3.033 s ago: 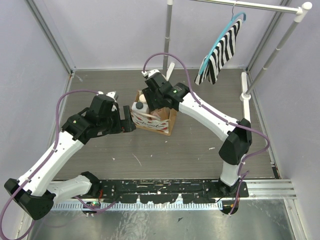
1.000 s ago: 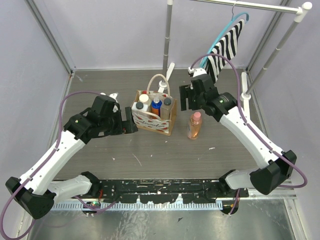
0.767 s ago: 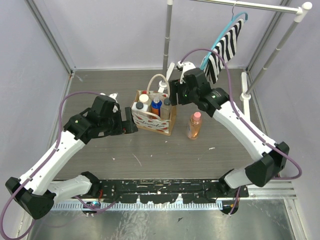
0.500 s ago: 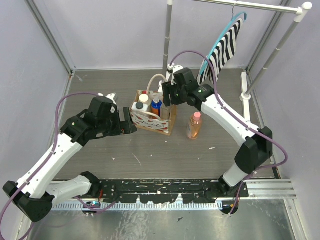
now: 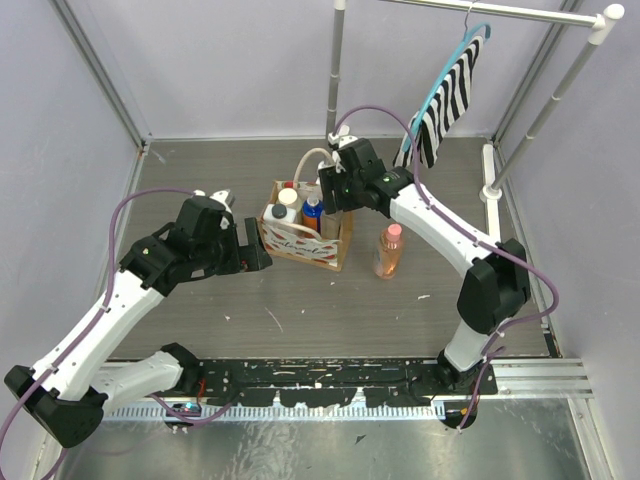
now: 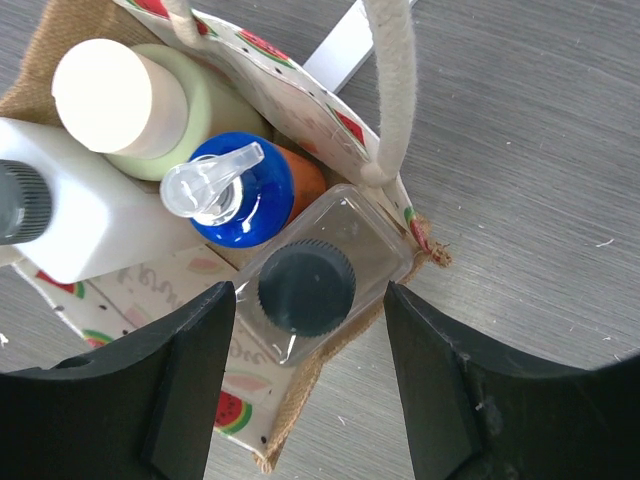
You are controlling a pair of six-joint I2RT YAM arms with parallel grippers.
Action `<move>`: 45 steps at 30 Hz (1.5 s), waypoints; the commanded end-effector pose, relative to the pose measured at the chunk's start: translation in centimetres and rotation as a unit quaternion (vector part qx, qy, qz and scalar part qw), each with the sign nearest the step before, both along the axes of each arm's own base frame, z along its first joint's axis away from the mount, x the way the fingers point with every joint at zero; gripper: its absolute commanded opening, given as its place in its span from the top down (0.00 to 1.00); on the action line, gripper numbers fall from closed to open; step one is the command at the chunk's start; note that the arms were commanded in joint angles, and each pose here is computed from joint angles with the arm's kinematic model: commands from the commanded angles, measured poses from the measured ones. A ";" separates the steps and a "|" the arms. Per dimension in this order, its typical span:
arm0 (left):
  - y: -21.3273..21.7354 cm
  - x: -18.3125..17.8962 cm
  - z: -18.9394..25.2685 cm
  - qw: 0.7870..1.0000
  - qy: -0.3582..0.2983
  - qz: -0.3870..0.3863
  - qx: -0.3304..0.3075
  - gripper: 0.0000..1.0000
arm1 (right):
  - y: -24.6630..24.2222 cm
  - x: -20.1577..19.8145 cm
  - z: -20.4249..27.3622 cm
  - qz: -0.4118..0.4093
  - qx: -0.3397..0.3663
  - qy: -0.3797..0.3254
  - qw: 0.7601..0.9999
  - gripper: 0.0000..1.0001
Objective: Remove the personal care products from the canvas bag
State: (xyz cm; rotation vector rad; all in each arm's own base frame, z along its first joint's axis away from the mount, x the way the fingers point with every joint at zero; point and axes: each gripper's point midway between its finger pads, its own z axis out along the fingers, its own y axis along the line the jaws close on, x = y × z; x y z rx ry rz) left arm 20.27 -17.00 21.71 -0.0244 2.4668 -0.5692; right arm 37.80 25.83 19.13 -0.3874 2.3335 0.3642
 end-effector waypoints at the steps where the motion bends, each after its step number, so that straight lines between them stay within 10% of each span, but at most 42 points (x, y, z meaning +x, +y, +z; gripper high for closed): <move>1: 0.3 0.0 -0.2 1.000 -0.004 0.002 0.003 0.01 | 1.1 1.3 1.1 -0.008 0.015 -0.023 1.000 0.33; 20: 0.5 -0.3 -0.7 1.000 0.001 0.000 0.007 0.01 | 3.2 1.1 -2.2 -0.029 -0.074 -0.010 0.997 0.20; 29: 0.4 -0.4 -0.7 1.000 0.003 -0.002 0.005 0.01 | 2.0 1.3 -0.7 -0.057 -0.100 -0.031 0.993 0.66; 45: 0.4 -0.2 -0.7 1.000 -0.001 -0.002 0.008 0.01 | -1.9 -0.3 18.0 -0.101 -0.025 -0.177 0.979 0.69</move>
